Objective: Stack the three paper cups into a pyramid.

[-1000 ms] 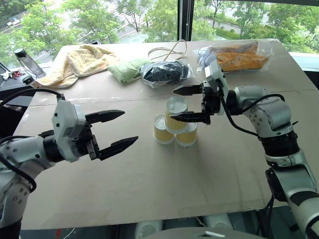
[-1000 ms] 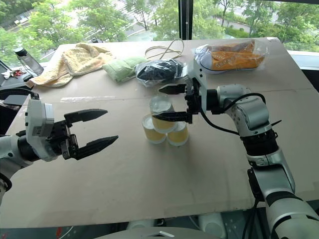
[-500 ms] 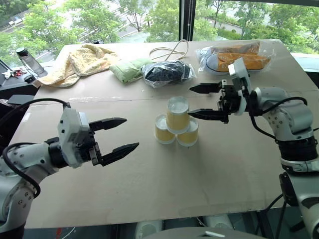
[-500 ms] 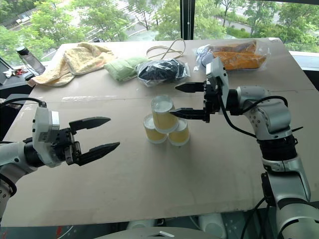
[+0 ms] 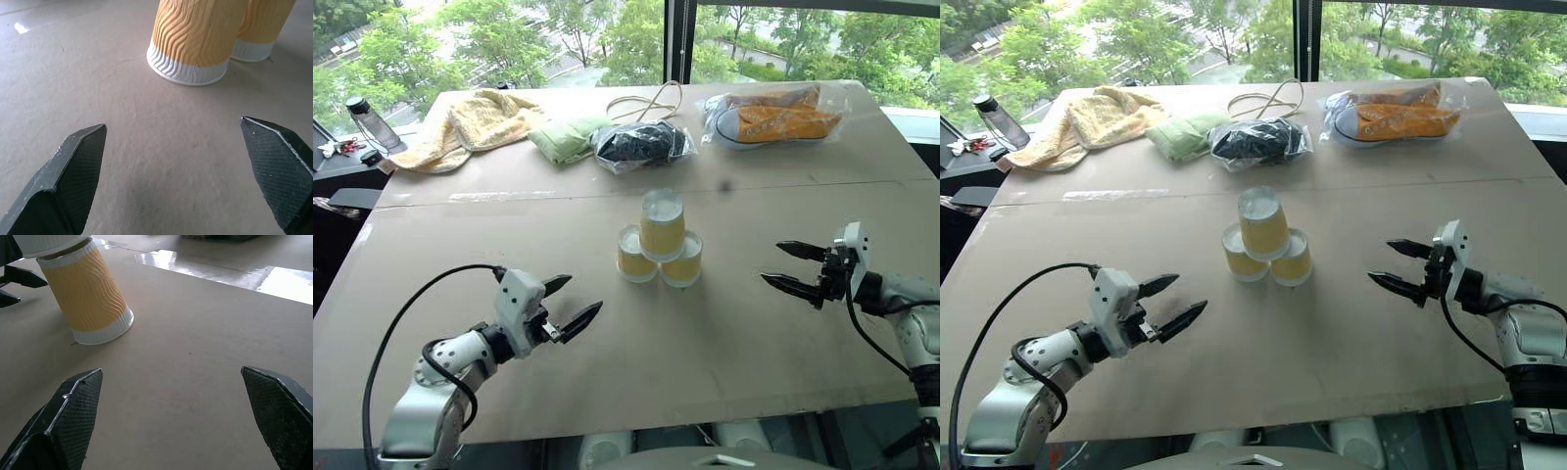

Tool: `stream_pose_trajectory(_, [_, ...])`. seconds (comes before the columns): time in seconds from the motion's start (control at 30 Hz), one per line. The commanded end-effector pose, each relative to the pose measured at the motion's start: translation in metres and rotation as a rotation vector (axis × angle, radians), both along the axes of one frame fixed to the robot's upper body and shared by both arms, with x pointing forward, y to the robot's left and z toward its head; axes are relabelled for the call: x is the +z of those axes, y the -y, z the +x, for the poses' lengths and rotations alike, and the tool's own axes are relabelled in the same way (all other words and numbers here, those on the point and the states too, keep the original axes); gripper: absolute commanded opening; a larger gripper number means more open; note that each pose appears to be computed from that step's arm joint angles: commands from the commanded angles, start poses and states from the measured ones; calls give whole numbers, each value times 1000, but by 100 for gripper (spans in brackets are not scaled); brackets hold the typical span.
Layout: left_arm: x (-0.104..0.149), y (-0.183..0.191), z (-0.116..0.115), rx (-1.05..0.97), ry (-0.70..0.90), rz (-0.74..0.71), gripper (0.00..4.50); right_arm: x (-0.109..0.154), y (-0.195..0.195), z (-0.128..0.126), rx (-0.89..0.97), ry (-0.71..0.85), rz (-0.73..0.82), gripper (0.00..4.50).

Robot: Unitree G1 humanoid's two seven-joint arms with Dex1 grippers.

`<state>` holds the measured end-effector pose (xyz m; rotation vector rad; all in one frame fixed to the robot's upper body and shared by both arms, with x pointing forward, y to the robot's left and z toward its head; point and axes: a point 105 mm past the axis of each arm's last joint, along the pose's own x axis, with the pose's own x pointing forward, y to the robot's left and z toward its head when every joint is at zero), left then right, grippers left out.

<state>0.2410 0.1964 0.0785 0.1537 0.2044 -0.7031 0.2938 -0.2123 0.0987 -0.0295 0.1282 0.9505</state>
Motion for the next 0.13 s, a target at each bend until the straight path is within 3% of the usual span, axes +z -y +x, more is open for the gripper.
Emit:
stream_pose_trajectory(0.03, [3,-1,4,-5,60,30,450,8,11,0,-49,85,-23,447])
stream_pose_trajectory(0.13, [-1,-3,5,-21,76,39,450,-2,16,-6,-65,79,-63,447])
